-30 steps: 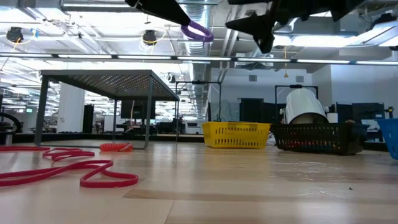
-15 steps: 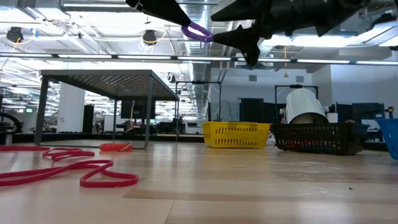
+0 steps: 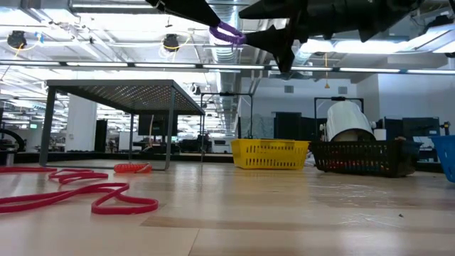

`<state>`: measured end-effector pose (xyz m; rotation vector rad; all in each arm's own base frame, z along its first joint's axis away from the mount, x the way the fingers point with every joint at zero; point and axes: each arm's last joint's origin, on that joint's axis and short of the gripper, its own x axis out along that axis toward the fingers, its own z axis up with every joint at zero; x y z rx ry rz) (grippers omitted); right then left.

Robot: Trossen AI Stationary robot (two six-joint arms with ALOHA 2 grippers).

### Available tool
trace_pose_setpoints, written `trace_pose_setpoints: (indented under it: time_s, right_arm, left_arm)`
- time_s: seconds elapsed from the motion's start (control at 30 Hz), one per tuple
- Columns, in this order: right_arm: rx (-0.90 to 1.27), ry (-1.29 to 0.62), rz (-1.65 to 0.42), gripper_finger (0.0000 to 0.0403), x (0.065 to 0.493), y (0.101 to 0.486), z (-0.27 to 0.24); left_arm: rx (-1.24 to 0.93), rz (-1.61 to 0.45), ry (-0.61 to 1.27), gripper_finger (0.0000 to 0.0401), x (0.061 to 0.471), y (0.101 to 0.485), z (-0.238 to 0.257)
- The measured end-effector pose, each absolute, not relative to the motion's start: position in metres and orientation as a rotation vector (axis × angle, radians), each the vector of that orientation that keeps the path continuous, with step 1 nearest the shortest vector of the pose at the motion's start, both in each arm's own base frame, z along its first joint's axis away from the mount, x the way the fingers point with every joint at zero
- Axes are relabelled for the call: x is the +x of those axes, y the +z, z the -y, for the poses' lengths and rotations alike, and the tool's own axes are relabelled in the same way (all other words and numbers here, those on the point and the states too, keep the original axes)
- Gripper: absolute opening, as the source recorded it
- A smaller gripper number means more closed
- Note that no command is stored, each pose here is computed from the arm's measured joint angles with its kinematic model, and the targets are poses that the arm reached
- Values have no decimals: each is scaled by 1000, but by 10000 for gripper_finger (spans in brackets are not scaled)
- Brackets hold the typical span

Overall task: Pick & Place Office Desk Supplies
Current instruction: Put the purple spring keychain into the blue bin

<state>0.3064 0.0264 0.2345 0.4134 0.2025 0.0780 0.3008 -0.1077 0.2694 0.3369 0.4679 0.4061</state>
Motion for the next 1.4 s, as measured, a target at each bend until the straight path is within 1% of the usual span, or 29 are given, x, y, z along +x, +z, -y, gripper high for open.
trace_pose_setpoints:
  time_s: [0.33, 0.6, 0.67, 0.73, 0.8, 0.87, 0.93, 0.97, 1.0, 1.1, 1.2, 1.4]
  right_arm:
    - [414, 81, -183, 185, 307, 236, -26]
    - [413, 77, -196, 184, 312, 228, -27]
    - [414, 76, -168, 182, 314, 230, -27]
    - [414, 76, -170, 170, 314, 230, -27]
    - [414, 75, -175, 144, 315, 231, -27]
    - [412, 74, -179, 102, 316, 232, -27]
    - [390, 78, -178, 45, 317, 234, -27]
    - [372, 87, -177, 27, 317, 234, -28]
    - [362, 94, -181, 20, 317, 234, -28]
    - [385, 98, -189, 19, 318, 236, -28]
    - [380, 98, -195, 11, 318, 235, -28]
    - [383, 105, -201, 11, 318, 235, -29]
  left_arm:
    - [342, -458, 410, 0, 303, 271, 106]
    - [358, -425, 393, 0, 303, 277, 106]
    - [350, -422, 382, 0, 304, 278, 105]
    - [352, -427, 374, 0, 304, 277, 105]
    - [351, -425, 374, 0, 304, 277, 105]
    - [349, -426, 374, 1, 304, 277, 105]
    - [346, -422, 375, 6, 304, 277, 105]
    - [345, -421, 375, 9, 304, 277, 105]
    - [345, -421, 375, 13, 304, 277, 105]
    - [315, -415, 381, 25, 304, 277, 105]
    - [297, -413, 390, 41, 305, 277, 103]
    - [296, -413, 392, 88, 305, 277, 103]
